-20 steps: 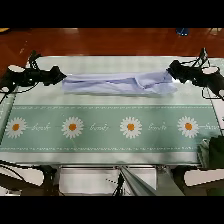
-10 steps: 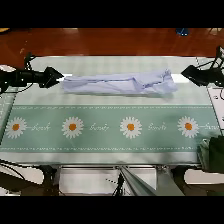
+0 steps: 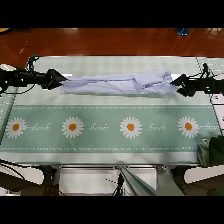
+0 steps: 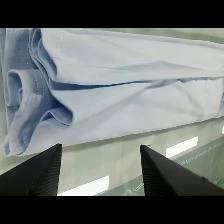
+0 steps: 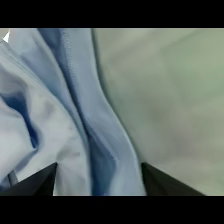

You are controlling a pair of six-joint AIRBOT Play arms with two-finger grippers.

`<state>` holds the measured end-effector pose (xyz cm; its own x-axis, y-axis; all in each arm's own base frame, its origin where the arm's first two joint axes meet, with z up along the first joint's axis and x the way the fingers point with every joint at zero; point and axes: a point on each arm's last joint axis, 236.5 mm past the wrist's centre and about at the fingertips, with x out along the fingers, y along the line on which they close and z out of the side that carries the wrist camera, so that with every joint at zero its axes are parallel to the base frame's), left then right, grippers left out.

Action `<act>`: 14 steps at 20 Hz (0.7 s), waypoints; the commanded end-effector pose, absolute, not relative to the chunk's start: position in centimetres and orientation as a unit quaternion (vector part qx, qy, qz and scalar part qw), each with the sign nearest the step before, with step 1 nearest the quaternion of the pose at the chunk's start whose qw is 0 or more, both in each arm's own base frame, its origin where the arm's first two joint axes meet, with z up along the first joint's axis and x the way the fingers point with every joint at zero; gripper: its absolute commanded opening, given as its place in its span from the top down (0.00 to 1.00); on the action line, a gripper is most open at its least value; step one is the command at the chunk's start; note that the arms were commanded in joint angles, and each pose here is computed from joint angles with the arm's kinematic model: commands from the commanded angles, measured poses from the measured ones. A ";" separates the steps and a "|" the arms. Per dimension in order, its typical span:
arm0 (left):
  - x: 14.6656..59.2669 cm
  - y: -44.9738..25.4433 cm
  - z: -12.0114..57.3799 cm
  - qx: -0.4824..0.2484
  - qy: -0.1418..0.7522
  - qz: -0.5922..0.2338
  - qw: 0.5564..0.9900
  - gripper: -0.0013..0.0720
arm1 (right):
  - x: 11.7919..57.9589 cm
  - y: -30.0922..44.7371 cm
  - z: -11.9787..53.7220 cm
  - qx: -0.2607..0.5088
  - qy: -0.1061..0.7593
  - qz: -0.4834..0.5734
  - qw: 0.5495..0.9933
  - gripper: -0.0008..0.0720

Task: Fold the shirts.

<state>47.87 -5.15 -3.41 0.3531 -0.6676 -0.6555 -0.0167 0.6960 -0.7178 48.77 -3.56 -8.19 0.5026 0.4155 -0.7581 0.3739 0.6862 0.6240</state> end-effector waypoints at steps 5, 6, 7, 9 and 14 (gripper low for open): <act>47.4 -6.6 -3.4 -0.310 0.532 -0.237 0.751 0.23 | 54.3 1.9 -7.9 0.425 0.420 0.013 0.802 0.28; 47.4 -6.8 -3.4 -0.309 0.533 -0.238 0.751 0.23 | 54.9 2.3 -7.6 0.424 0.410 0.009 0.808 0.55; 47.3 -7.1 -3.4 -0.308 0.534 -0.240 0.750 0.23 | 55.4 2.8 -7.3 0.429 0.400 0.007 0.810 0.81; 47.1 -7.6 -3.3 -0.305 0.537 -0.246 0.747 0.28 | 55.6 3.9 -6.3 0.421 0.393 0.023 0.817 0.96; 45.3 -10.1 -1.4 -0.338 0.548 -0.298 0.705 0.86 | 53.8 5.1 0.5 0.323 0.381 0.094 0.861 0.96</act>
<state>46.43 -8.40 -2.86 0.2726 -0.7256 -0.6318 0.0425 0.6651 -0.7455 54.81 4.39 -2.81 0.6914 0.3995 -0.6019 0.1941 0.6998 0.6874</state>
